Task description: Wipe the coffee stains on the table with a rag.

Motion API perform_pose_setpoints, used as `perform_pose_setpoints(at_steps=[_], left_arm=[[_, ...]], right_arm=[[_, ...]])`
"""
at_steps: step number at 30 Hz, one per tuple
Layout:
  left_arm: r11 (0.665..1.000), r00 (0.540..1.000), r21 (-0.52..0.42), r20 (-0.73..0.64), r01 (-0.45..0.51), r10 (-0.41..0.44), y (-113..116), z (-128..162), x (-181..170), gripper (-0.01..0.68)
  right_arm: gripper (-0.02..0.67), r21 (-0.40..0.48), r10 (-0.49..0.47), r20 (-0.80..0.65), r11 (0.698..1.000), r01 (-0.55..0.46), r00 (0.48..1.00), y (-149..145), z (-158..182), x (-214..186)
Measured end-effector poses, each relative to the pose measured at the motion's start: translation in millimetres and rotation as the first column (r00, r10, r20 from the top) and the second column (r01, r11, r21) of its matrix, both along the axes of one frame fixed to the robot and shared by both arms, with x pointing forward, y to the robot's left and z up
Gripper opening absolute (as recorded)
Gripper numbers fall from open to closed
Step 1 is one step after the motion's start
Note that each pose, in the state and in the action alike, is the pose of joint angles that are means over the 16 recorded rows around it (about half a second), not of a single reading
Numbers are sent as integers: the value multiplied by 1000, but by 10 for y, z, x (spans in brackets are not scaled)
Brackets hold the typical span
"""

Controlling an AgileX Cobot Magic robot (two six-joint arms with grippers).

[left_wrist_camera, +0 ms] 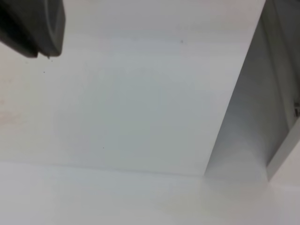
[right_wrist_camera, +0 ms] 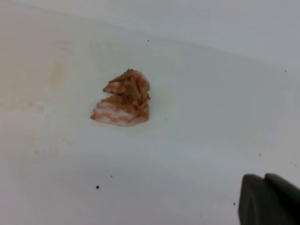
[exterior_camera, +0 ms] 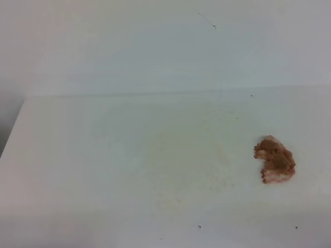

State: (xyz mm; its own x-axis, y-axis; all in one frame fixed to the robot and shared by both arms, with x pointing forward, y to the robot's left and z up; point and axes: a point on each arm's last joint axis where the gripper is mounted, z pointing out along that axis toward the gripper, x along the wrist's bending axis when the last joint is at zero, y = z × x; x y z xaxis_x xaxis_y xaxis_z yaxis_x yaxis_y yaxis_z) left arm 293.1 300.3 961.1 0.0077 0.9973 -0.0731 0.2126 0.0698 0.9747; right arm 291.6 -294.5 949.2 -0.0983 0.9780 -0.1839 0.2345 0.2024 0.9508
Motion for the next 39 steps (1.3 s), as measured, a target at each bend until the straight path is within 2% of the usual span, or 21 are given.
perform_pose_setpoints(at_steps=[11,39], left_arm=[[1000,1000,0,-5,0,0,0,-5,-1,-3],[1000,1000,1,-15,0,0,0,-13,-3,-3]], right_arm=[[-3,15,-48,2,999,48,999,-39,1,2],[-3,17,-42,0,999,42,999,-36,-1,1]])
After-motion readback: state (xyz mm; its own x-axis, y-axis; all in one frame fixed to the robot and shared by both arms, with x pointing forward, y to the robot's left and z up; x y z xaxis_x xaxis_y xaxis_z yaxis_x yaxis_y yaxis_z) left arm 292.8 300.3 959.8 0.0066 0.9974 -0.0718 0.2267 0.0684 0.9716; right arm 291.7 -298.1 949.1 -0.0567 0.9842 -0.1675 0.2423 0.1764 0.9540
